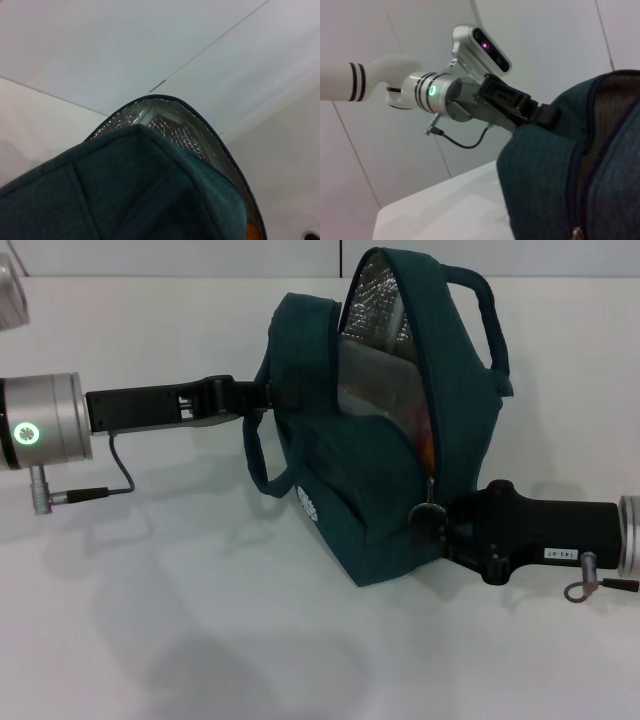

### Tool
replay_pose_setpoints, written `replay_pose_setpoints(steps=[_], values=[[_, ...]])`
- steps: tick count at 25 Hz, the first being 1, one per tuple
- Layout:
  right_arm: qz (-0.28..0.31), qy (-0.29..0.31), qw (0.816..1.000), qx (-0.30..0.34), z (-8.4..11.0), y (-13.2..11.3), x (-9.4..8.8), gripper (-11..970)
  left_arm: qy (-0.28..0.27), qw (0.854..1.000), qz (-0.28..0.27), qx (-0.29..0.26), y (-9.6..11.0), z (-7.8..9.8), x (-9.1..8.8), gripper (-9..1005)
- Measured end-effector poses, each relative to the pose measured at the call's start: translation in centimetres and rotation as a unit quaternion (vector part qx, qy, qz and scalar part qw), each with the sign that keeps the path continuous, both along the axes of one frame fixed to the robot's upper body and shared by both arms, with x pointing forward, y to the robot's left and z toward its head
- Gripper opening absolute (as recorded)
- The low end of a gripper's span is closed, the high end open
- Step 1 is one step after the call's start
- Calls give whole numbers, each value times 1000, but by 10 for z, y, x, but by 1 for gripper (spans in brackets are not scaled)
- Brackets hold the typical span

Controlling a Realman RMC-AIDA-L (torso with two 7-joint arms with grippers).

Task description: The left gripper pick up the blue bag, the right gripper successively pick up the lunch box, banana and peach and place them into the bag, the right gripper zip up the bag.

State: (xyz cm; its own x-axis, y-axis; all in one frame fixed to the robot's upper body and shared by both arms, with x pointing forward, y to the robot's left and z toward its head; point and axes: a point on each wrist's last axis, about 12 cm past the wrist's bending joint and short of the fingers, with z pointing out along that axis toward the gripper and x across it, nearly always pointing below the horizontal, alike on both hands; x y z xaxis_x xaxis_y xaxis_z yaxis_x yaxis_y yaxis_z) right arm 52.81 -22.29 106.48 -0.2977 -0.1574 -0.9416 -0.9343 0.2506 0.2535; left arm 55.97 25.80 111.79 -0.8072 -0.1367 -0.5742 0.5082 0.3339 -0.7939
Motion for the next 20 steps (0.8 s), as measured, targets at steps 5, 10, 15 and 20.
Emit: replay_pose_setpoints(steps=[5,10,15,20], values=[[-3,0,1000,-1,-1,-1,0,131,0,1000,0,0,0,0,0,114],[-9,0,1000,-1,-1,-2,0,23,-1,1000,0,0,0,0,0,114],[-14,7,1000,-1,-2,-10,-3,14,-1,1000,0,1,1,1,1,114],[-25,4,1000,17,1,-24,-10,14,-1,1000,2,2,2,0,0,115]])
